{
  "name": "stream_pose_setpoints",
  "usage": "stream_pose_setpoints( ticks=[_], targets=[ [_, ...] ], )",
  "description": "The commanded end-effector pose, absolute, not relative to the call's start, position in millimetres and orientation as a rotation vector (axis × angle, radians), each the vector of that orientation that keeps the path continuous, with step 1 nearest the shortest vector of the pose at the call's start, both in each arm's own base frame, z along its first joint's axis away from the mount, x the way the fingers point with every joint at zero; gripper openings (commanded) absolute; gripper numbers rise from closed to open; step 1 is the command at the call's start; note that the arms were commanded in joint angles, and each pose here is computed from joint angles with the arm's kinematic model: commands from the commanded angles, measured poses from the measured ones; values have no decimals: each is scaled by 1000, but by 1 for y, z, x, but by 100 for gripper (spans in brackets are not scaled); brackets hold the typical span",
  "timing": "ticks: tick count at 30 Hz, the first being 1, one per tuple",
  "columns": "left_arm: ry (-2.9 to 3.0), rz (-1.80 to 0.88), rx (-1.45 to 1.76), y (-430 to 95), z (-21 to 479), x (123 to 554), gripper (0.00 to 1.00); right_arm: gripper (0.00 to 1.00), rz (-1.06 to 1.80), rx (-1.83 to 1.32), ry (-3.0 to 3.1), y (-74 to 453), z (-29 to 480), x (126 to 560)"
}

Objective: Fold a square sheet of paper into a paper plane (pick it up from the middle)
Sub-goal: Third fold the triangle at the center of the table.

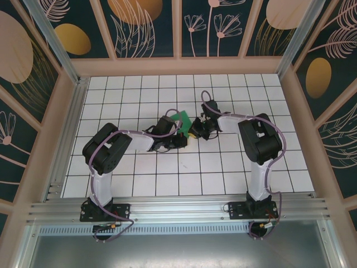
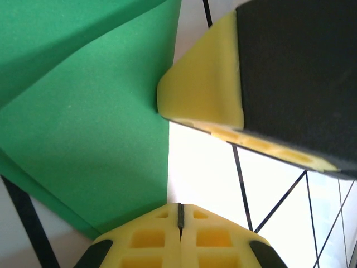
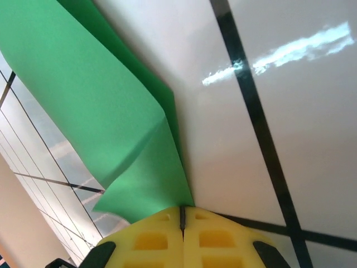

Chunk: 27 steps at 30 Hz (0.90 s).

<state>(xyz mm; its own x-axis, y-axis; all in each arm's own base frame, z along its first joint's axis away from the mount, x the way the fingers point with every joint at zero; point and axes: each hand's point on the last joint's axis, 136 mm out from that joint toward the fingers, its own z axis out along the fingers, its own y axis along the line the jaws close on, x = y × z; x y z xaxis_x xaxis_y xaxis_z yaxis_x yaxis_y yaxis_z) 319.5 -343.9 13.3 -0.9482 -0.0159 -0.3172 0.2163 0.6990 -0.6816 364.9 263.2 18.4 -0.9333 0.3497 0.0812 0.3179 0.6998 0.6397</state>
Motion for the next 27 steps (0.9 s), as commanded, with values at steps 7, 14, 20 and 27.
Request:
stream_pose_setpoints(
  ticks=[7, 14, 20, 27],
  targets=[
    [2955, -734, 60, -280, -66, 271, 0, 0, 890, 606, 2732, 227, 9, 423],
    [2947, -731, 73, -282, -61, 274, 0, 0, 883, 569, 2681, 220, 22, 448],
    [2856, -782, 120, -297, -23, 294, 0, 13, 840, 419, 2546, 210, 89, 463],
    [2677, -849, 151, -305, 46, 312, 25, 40, 811, 327, 2521, 197, 107, 428]
  ],
)
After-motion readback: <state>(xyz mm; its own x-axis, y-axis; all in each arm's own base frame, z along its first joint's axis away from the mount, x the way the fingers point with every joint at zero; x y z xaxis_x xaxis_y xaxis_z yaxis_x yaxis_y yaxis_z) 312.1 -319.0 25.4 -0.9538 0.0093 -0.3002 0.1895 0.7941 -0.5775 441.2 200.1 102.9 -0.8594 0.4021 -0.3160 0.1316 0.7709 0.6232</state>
